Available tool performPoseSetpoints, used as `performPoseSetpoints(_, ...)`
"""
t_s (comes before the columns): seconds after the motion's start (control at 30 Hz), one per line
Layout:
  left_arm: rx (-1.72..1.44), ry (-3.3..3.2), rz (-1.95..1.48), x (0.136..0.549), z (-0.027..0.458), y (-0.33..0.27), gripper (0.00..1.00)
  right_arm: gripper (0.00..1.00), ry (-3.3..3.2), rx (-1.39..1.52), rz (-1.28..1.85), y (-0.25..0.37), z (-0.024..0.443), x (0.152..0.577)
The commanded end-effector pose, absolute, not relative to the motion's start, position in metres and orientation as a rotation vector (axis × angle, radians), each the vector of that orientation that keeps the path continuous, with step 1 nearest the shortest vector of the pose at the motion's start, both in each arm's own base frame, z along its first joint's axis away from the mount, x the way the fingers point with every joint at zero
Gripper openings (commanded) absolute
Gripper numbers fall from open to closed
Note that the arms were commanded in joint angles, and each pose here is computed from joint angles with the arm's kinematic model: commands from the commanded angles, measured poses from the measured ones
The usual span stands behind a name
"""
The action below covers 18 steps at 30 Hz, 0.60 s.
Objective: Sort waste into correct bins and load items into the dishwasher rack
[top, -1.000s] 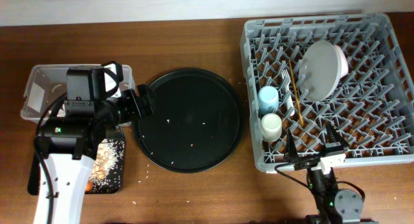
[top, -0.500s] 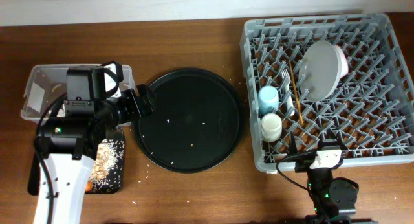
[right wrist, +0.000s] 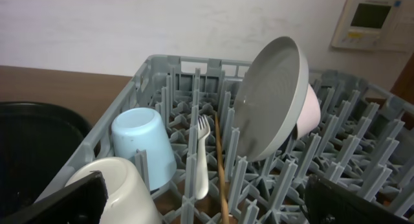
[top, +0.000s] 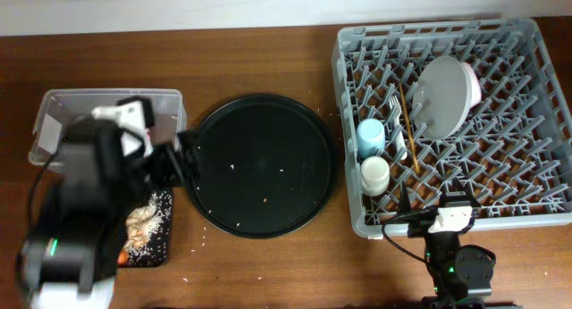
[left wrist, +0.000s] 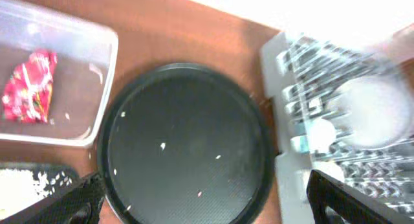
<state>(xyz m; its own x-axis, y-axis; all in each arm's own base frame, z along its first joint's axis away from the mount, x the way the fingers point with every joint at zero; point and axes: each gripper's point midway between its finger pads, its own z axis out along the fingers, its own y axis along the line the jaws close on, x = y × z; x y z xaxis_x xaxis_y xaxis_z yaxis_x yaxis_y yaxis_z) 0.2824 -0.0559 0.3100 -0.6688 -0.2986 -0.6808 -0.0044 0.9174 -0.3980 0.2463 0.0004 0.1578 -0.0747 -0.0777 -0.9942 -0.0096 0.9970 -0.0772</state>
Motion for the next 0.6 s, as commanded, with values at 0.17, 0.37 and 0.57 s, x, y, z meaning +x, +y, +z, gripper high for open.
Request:
performPoseSetpoints(0.17, -0.141, 1.963, -0.474, 0.157, 0.294, -0.046, 0.99, 0.98, 1.649, -0.051, -0.061, -0.002, 0.156, 0.246)
performPoseSetpoints(0.37, -0.144, 1.738, -0.426, 0.199, 0.235, -0.037, 0.99, 0.99, 1.649, -0.051, -0.061, -0.002, 0.156, 0.246)
performPoseSetpoints(0.57, -0.186, 1.459, -0.359, 0.234, 0.235, -0.02, 0.99, 0.98, 1.649, -0.051, -0.061, -0.002, 0.156, 0.246)
